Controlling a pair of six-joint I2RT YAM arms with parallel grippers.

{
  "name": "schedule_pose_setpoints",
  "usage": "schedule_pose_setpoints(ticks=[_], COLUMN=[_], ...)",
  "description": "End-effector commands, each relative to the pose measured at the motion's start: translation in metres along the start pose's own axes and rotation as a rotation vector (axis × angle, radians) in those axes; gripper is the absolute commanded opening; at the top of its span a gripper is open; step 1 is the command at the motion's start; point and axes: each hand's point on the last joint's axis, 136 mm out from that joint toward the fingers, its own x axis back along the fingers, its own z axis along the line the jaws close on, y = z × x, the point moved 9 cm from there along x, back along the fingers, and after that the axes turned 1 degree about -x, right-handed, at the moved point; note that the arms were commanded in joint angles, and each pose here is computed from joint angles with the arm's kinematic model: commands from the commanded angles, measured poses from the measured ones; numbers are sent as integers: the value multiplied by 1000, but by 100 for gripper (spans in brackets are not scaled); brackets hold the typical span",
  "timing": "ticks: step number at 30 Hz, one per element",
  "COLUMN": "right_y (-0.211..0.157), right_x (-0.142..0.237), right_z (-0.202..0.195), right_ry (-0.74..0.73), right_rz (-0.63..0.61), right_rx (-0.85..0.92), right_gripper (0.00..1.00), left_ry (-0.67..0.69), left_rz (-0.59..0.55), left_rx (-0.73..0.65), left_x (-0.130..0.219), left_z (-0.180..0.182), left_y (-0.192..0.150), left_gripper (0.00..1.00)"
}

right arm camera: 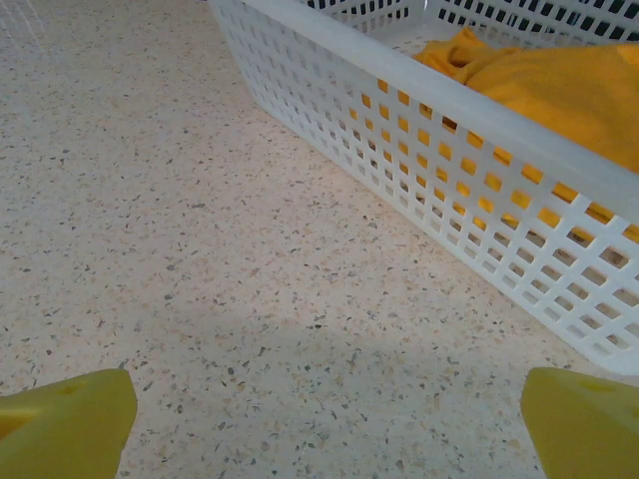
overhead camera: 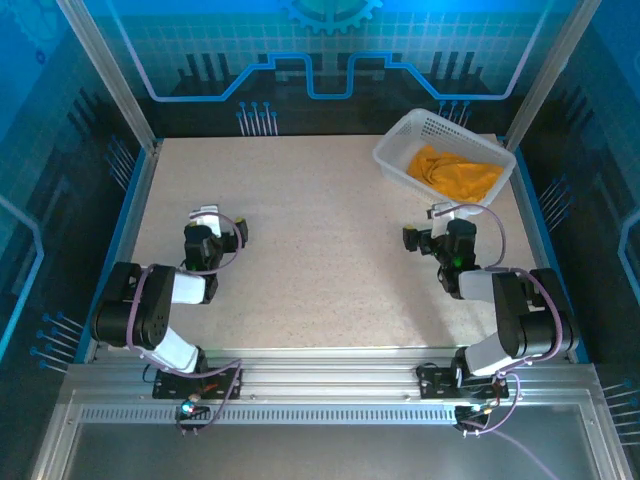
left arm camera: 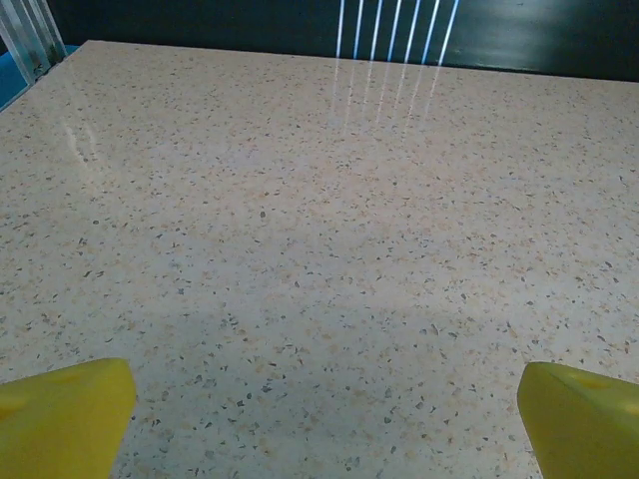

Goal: Fold and stack the t-shirts

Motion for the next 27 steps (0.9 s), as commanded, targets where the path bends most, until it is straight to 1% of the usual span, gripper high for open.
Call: schedule_pose_setpoints(ticks=[1,15,17,19,20,21,23,24,25,26,27], right_y=[7,7,13,37,50,70,117,147,175,192,206], right_x=[-2,-2,2,10,15,24,47,61,73,78,82], right_z=[-3,-3,-1,8,15,21,33,35,33,29,21], right_ry=[-2,-2,-14,-69,-83,-116,-145,-159,-134,-83,-55], right_rz=[-32,-33,-51,-6,13,5,-56,-103,-119,-91,-35], right_rx=[7,7,18,68,84,85,75,26,-72,-161,-300], right_gripper=[100,100,100,100,100,100,100,100,100,100,100], left_ry=[-23,-23,0,82,106,125,133,132,151,168,170], left_rz=[-12,-11,-32,-81,-100,-126,-248,-321,-370,-373,-324], left_rx=[-15,-12,-6,-12,-39,-78,-83,-64,-15,64,180], left_x=[0,0,3,19,26,36,54,61,66,67,67], left_z=[-3,-3,-1,-1,-5,-15,-28,-34,-38,-39,-39], left_y=[4,4,5,14,21,32,61,82,106,124,147], left_gripper=[99,99,99,99,99,99,99,99,99,99,99])
